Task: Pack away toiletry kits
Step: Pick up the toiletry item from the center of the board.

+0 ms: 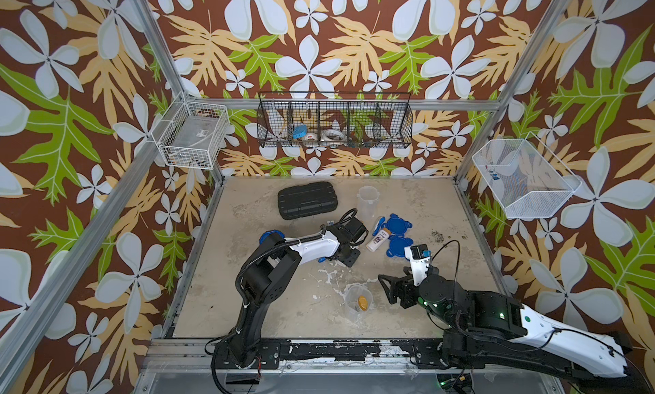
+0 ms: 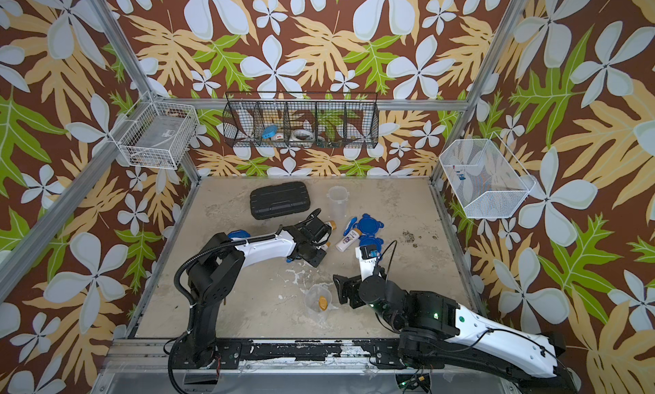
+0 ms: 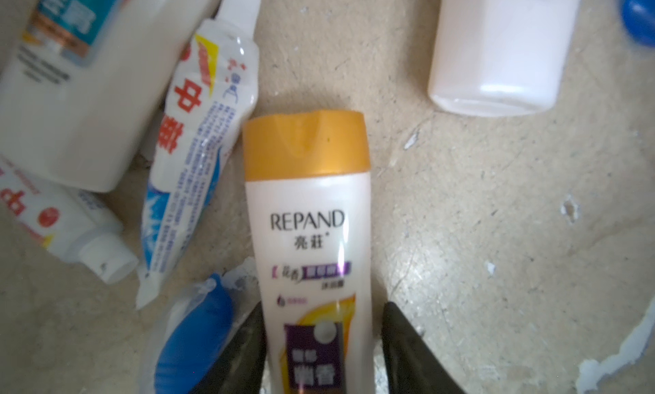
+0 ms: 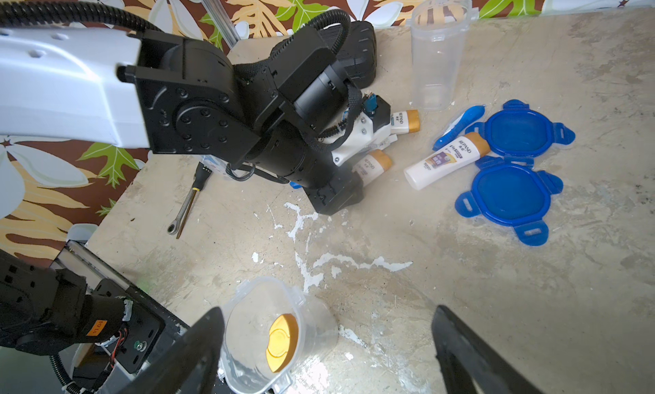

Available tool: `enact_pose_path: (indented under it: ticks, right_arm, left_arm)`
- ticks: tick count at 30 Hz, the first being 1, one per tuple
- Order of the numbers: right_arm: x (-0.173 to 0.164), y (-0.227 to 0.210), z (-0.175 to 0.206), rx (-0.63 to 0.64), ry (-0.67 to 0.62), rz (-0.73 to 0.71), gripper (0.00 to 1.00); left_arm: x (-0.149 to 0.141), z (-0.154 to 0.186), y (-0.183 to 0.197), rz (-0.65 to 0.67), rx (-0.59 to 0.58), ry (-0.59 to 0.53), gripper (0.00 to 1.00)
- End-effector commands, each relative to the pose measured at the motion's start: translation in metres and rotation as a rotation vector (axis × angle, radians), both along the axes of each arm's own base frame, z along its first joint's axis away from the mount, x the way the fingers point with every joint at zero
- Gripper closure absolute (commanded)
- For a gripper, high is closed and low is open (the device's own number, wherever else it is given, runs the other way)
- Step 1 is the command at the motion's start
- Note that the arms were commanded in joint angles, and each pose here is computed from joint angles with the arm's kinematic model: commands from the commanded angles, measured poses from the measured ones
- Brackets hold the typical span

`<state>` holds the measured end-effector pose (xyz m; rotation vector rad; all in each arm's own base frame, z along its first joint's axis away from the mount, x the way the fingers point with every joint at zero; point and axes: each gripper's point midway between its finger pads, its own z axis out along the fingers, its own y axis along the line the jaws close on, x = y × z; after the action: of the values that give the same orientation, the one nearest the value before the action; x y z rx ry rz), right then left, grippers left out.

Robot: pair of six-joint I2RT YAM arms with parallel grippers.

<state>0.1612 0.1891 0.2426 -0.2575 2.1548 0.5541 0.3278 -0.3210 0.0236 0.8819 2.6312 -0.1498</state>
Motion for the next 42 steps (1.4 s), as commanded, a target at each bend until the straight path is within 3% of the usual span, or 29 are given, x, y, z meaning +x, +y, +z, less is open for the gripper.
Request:
enact_pose_path:
  ticks: [1, 2, 7, 13, 20, 26, 34, 39, 42]
  right_arm:
    - [0.002, 0.001, 0.002, 0.028, 0.029, -0.015, 0.06]
    - [0.002, 0.003, 0.001, 0.043, 0.052, -0.011, 0.05]
    - [0.003, 0.011, -0.005, 0.133, 0.155, 0.011, 0.04]
    - [0.012, 0.024, -0.009, 0.195, 0.253, 0.063, 0.04]
    - [0.029, 0.065, 0.026, 0.255, 0.276, 0.18, 0.07]
    - [0.039, 0.1, 0.035, 0.278, 0.317, 0.26, 0.11]
    - [0.043, 0.118, 0.028, 0.324, 0.349, 0.287, 0.15]
    - [0.047, 0.123, 0.028, 0.332, 0.347, 0.287, 0.34]
    - [0.049, 0.124, 0.033, 0.361, 0.327, 0.285, 0.39]
  left_arm:
    - [-0.007, 0.005, 0.012, -0.001, 0.037, 0.011, 0.7]
    - [-0.007, 0.007, 0.014, 0.002, 0.045, 0.004, 0.76]
    - [-0.006, 0.026, 0.018, 0.009, 0.035, -0.025, 0.77]
    - [-0.01, 0.09, 0.017, 0.036, -0.09, -0.103, 0.77]
    - [-0.056, 0.159, 0.028, 0.014, -0.293, -0.188, 0.77]
    - [-0.09, 0.194, 0.038, 0.002, -0.408, -0.24, 0.77]
    - [-0.121, 0.214, 0.042, -0.034, -0.481, -0.25, 0.78]
    - [-0.134, 0.212, 0.038, -0.056, -0.482, -0.233, 0.78]
    - [-0.14, 0.214, 0.035, -0.071, -0.491, -0.229, 0.79]
